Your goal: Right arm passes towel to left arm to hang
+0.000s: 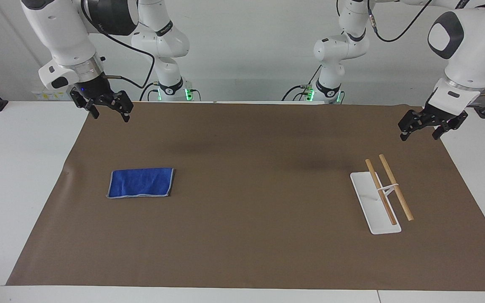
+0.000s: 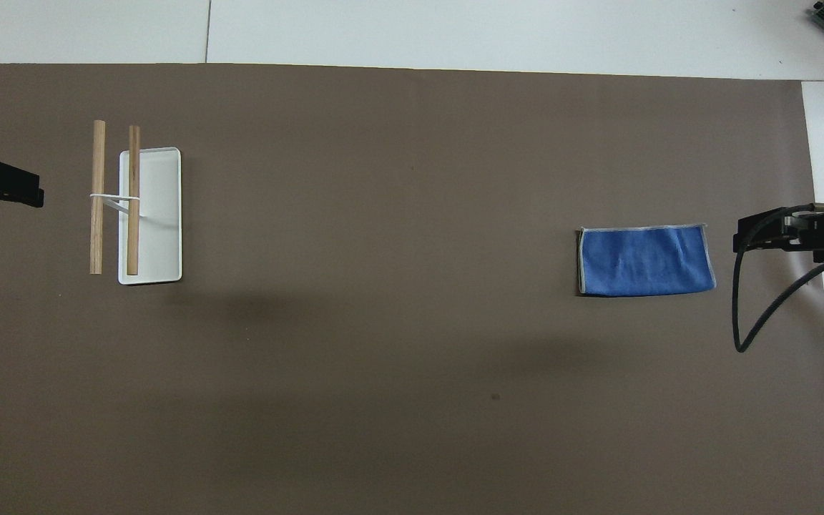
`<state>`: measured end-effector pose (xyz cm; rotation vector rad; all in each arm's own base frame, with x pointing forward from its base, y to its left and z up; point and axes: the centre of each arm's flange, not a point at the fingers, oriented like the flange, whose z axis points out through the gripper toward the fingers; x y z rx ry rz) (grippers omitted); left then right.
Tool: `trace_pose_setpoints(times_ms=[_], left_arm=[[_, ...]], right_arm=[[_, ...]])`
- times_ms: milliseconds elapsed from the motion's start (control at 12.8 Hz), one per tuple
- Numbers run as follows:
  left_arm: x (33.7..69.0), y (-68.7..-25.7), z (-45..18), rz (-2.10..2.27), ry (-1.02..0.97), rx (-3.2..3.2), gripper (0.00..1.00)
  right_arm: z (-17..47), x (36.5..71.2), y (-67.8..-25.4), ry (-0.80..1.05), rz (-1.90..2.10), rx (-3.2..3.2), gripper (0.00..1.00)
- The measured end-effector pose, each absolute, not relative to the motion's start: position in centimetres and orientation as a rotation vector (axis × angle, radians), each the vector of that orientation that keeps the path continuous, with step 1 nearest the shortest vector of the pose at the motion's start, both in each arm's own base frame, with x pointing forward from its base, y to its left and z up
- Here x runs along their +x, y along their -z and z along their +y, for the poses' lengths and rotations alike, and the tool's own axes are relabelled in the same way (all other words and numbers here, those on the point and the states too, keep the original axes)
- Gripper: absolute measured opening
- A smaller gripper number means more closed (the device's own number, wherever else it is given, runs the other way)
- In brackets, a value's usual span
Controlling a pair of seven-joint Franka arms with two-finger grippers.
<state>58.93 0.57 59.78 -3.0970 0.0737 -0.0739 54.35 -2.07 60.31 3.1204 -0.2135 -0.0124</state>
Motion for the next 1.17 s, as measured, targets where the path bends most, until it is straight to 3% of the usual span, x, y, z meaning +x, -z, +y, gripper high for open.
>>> trace_pose_setpoints(times_ms=[781, 1172], left_arm=[[58.9, -59.8, 0.6, 0.074, 0.074, -3.097, 1.0], [58.9, -59.8, 0.6, 0.074, 0.074, -3.097, 1.0]], right_arm=[[-2.5, 54.4, -60.3, 0.009, -0.225, 3.12, 1.0], [-2.6, 55.5, -58.6, -0.107, -0.227, 3.12, 1.0]])
